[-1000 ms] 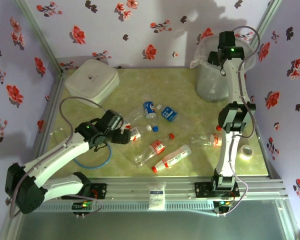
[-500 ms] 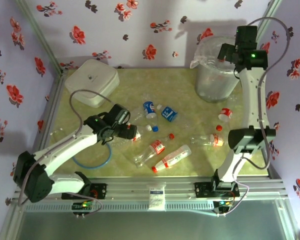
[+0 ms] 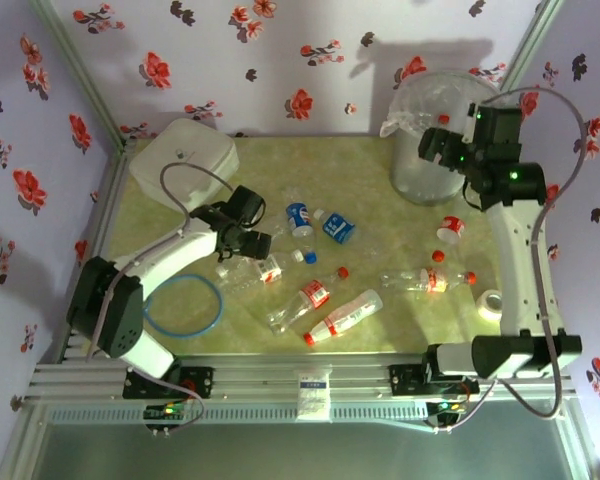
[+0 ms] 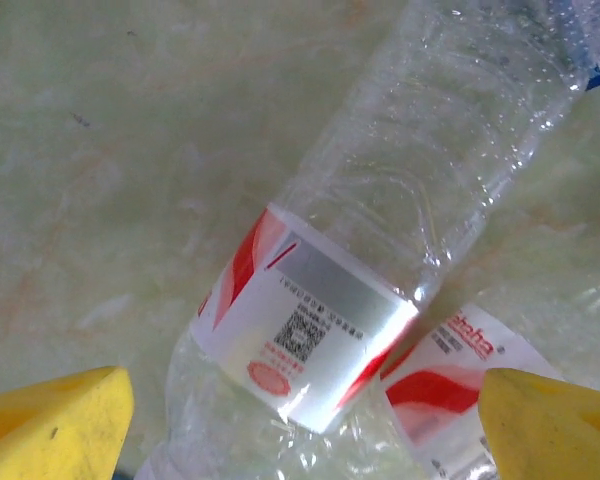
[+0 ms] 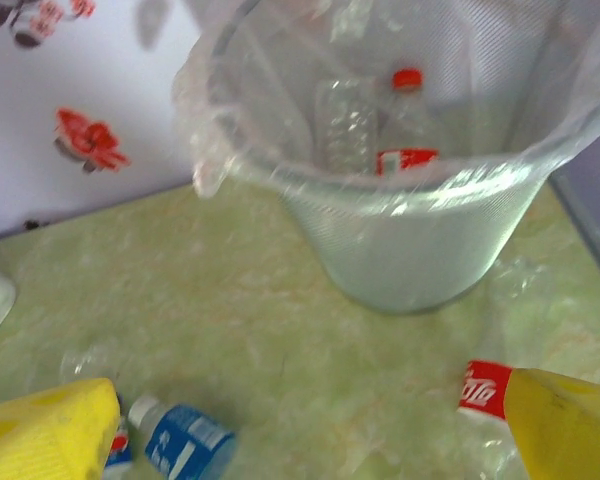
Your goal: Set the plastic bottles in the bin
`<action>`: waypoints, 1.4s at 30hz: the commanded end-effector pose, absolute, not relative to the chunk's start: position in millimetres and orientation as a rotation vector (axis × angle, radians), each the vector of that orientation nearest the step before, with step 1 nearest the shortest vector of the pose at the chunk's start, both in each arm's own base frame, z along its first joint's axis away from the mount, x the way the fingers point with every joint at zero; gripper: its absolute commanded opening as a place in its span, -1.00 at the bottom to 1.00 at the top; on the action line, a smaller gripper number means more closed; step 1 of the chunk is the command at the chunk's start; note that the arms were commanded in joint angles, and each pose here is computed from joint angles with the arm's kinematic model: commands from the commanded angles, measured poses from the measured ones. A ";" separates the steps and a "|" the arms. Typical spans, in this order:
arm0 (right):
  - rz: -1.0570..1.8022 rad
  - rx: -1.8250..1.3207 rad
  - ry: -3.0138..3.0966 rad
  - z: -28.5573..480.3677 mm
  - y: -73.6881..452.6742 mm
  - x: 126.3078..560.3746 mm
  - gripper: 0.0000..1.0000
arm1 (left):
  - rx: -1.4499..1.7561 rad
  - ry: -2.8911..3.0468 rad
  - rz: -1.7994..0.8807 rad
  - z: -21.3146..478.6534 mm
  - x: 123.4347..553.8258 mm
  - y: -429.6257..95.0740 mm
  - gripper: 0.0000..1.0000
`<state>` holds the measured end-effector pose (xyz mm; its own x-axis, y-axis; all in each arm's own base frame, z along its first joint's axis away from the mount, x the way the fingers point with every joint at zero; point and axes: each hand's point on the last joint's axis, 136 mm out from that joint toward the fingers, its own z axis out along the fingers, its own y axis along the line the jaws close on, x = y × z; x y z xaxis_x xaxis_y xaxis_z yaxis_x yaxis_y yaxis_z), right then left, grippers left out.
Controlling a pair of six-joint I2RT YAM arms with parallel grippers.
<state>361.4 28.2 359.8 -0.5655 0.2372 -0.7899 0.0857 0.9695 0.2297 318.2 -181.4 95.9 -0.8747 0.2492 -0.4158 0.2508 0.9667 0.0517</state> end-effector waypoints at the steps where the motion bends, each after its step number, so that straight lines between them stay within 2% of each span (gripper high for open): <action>1: 0.240 0.180 2.183 351.3 41.4 346.5 0.99 | 0.378 2.699 -0.001 82.1 328.0 -181.4 0.76; 9: 0.226 0.207 2.202 325.8 38.8 338.6 0.99 | 0.344 2.808 0.065 49.8 336.4 -176.5 0.72; 14: 0.225 0.196 2.210 318.9 39.8 340.1 0.99 | 0.295 2.798 0.064 49.6 348.9 -174.1 0.50; 21: 0.256 0.203 2.224 310.7 43.4 337.7 0.99 | 0.252 2.731 0.121 84.0 363.5 -165.4 0.21; 25: 0.468 0.160 2.216 306.0 71.6 335.5 0.99 | 0.207 2.665 0.084 120.2 366.8 -162.4 0.19; 28: 0.803 0.078 2.163 311.3 115.5 332.2 0.99 | 0.198 2.596 -0.077 152.8 362.9 -175.5 0.13; 31: 1.079 0.016 2.114 316.8 156.2 328.6 0.97 | 0.275 2.493 -0.436 181.8 349.1 -213.3 0.08; 36: 1.225 -0.037 2.135 304.3 208.9 327.9 0.86 | 0.353 2.340 -0.881 212.2 322.0 -262.4 0.02; 38: 1.228 -0.063 2.151 298.7 224.8 328.4 0.84 | 0.371 2.292 -0.961 216.1 313.9 -276.0 0.02; 42: 1.262 -0.103 2.149 295.4 247.6 331.8 0.63 | 0.437 2.220 -1.097 221.0 298.5 -302.6 0.02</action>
<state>325.1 233.8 277.6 -0.8138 0.2200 -0.5378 -0.3245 0.5957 0.7347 307.1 -273.0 197.0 -0.7778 0.0528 -0.6263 0.4546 0.7355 -0.5024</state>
